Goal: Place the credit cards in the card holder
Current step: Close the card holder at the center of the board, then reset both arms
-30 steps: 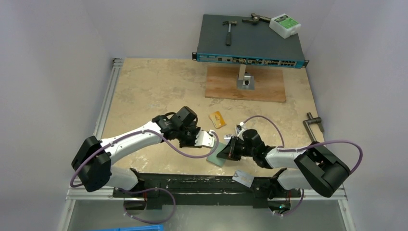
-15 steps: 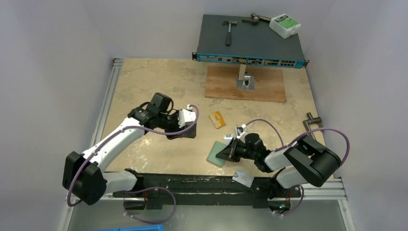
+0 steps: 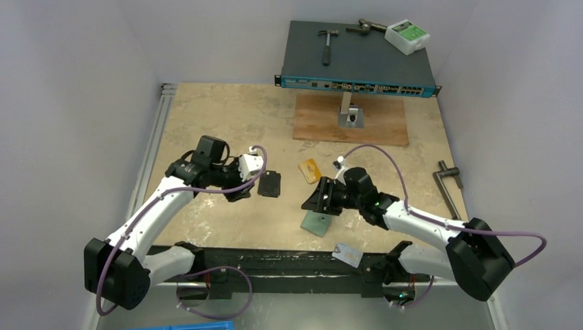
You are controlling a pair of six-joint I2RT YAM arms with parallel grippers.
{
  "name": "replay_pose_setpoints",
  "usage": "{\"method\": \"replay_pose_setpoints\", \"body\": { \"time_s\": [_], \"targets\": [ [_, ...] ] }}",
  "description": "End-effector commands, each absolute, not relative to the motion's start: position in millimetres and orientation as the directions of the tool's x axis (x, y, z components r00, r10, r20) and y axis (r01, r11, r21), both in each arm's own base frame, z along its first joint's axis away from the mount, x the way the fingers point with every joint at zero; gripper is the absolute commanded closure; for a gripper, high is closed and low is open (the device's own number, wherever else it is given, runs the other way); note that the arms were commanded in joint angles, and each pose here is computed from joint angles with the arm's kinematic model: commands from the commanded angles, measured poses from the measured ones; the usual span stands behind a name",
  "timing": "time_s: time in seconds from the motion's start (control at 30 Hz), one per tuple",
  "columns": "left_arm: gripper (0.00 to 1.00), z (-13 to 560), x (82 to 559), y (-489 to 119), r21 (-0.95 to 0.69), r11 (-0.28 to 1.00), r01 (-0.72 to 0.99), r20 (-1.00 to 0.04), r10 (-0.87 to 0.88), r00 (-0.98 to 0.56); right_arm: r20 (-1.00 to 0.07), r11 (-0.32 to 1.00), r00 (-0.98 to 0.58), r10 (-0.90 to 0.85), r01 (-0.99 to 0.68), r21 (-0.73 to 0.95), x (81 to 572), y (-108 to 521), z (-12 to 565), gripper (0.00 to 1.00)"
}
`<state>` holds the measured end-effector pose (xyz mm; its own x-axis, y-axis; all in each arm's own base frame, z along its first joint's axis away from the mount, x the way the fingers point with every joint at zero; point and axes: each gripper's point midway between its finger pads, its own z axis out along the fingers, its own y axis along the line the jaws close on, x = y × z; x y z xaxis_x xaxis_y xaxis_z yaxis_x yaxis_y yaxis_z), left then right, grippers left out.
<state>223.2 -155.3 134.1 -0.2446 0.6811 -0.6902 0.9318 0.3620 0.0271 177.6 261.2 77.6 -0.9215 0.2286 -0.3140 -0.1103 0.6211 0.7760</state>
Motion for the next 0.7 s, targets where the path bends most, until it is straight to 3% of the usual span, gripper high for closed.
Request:
{"method": "replay_pose_setpoints", "body": {
  "time_s": [0.0, 0.07, 0.13, 0.17, 0.23, 0.27, 0.3, 0.5, 0.67],
  "targets": [
    [0.5, 144, 219, -156, 0.021, 0.381, 0.924, -0.724, 0.644, -0.249, -0.342, 0.652, -0.93, 0.133, -0.178, 0.737, 174, 261, 101, 0.4],
    [0.46, 143, 219, -152, 0.024, 0.393, 0.919, -0.723, 0.642, -0.255, -0.359, 0.652, -0.925, 0.122, -0.198, 0.732, 175, 261, 112, 0.38],
    [0.21, 143, 220, -147, 0.032, 0.412, 0.911, -0.725, 0.637, -0.262, -0.389, 0.661, -0.912, 0.131, -0.212, 0.72, 178, 258, 123, 0.34],
    [0.12, 144, 221, -143, 0.031, 0.424, 0.905, -0.725, 0.633, -0.272, -0.407, 0.672, -0.902, 0.141, -0.214, 0.708, 181, 255, 127, 0.3],
    [0.03, 147, 223, -137, 0.022, 0.458, 0.889, -0.734, 0.611, -0.297, -0.46, 0.693, -0.874, 0.158, -0.234, 0.682, 190, 250, 141, 0.12],
    [0.0, 149, 223, -133, 0.016, 0.472, 0.881, -0.738, 0.6, -0.308, -0.49, 0.714, -0.858, 0.152, -0.247, 0.655, 195, 247, 145, 0.03],
    [0.0, 150, 223, -129, 0.01, 0.48, 0.877, -0.74, 0.594, -0.316, -0.515, 0.72, -0.843, 0.156, -0.261, 0.644, 201, 247, 154, 0.01],
    [0.0, 158, 238, -94, -0.008, 0.612, 0.791, -0.769, 0.502, -0.397, -0.75, 0.863, -0.619, 0.231, -0.225, 0.452, 260, 201, 202, 0.01],
    [0.0, 174, 278, -38, 0.008, 0.812, 0.583, -0.836, 0.326, -0.442, -0.86, 0.936, -0.372, 0.349, 0.099, 0.337, 309, 110, 219, 0.01]
  ]
}}
